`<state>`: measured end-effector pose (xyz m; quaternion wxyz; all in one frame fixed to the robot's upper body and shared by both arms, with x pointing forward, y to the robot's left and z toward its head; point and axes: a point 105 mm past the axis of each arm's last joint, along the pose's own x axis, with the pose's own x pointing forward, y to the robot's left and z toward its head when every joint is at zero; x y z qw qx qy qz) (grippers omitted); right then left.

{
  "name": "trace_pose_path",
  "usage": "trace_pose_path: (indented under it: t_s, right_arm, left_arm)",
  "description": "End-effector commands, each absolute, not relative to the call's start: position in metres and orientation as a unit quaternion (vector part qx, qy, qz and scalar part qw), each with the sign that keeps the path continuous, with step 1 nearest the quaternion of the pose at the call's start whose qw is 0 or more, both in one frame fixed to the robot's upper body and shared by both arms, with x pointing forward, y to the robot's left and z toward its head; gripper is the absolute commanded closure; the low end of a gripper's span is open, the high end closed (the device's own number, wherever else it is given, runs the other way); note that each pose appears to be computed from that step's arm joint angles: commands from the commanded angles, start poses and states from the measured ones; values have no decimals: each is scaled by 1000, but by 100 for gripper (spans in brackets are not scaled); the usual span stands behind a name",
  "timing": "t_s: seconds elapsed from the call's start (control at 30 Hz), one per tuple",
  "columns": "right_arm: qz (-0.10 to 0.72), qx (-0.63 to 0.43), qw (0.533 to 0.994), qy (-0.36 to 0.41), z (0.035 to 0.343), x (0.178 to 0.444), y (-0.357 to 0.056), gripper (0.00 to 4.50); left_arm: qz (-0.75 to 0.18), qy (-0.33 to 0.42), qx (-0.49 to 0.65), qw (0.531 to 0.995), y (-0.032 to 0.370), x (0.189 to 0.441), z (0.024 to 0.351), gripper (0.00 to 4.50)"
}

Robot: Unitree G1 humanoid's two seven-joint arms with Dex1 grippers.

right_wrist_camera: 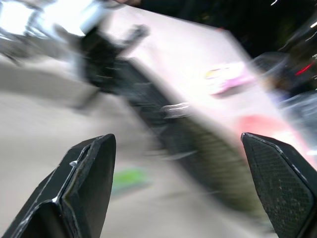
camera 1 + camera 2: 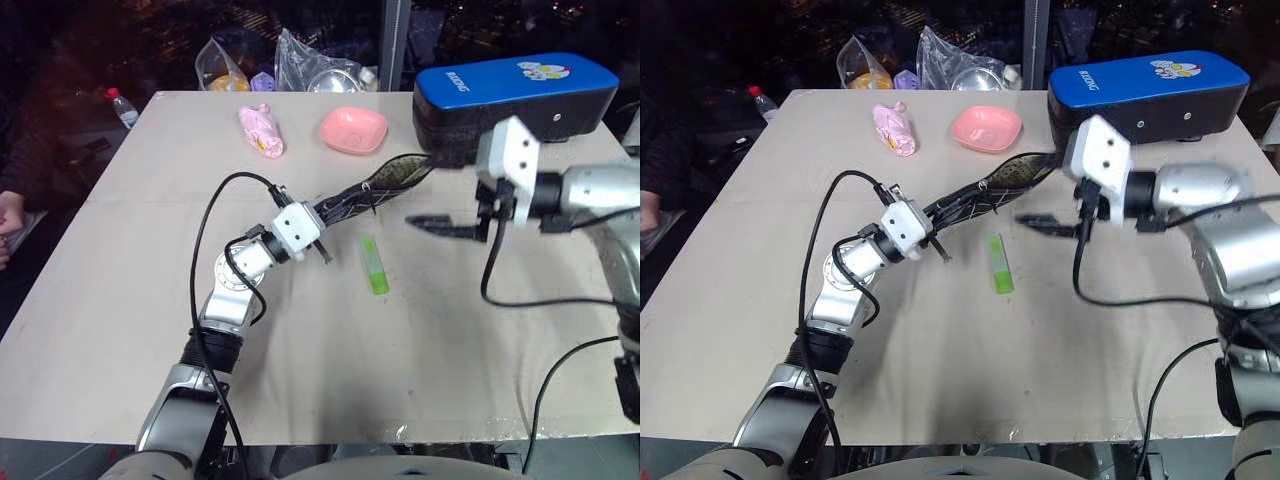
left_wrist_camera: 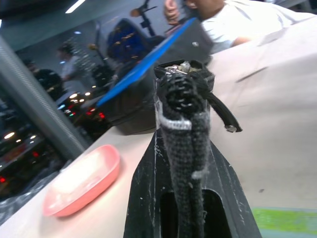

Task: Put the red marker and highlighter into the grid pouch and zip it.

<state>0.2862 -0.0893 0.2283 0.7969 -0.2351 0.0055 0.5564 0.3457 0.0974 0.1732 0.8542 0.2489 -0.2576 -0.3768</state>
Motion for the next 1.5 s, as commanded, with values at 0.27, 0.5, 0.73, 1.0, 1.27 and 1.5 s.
trace_pose_path:
  t_s: [0.27,0.5,0.73,1.0,1.27,1.5]
  right_arm:
    - [455,-149,871,112,139,292,-43,43]
    - [393,-196,883,165,102,304,-47,43]
    - [361,-212,884,208,78,304,-58,43]
    - [328,-189,901,214,88,312,-82,273]
    - [294,-228,913,171,129,325,-131,366]
    - [276,-449,849,48,216,342,-183,366]
  left_arm:
    - [-321,-270,259,870,126,353,192,450]
    - [-318,-263,268,871,132,350,189,450]
    - [-321,-261,268,870,130,349,187,450]
    - [-329,-259,267,868,125,348,187,450]
    - [-343,-264,260,863,114,345,191,450]
    - [-388,-254,257,848,98,337,183,450]
